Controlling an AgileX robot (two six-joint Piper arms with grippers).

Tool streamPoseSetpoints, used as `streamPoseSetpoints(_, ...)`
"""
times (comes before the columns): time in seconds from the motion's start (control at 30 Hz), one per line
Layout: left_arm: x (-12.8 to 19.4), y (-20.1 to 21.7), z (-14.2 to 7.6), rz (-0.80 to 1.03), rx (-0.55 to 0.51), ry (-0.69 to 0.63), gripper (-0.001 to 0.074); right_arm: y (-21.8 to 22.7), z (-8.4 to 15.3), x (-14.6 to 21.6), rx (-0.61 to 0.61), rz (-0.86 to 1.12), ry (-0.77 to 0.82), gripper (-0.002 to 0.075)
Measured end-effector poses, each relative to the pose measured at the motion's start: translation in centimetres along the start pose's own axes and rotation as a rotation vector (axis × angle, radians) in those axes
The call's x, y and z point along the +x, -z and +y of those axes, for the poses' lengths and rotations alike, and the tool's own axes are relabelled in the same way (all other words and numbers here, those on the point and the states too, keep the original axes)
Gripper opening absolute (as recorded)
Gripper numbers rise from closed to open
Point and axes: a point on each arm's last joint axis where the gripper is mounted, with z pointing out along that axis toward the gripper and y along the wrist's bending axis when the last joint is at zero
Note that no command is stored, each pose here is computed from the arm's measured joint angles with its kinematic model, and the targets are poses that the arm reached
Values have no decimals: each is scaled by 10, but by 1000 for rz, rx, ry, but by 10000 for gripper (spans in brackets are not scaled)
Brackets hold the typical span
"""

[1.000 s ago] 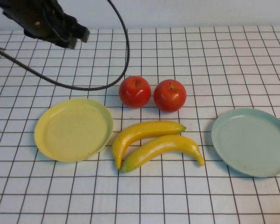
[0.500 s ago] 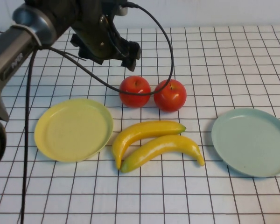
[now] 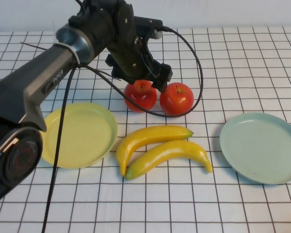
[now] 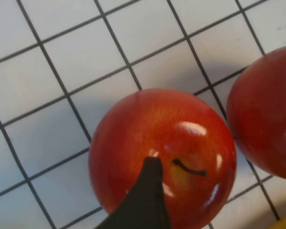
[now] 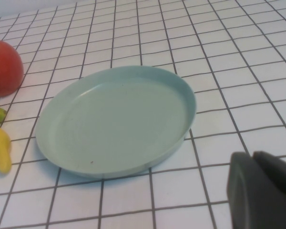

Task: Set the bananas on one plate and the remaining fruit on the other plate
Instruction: Put one type of fruit in the left plate

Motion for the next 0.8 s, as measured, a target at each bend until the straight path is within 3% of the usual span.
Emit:
streamPoseSetpoints(0.6,0,-11,6,4,-58,-43,664,0,0,0,0,0,0,-16)
streamPoseSetpoints(0.73,0,-11,6,4,-58,-43,594,0,0,0,0,0,0,-16)
streamPoseSetpoints(0.8,0,-11,6,4,-59,-43,519,0,0,0,0,0,0,-16)
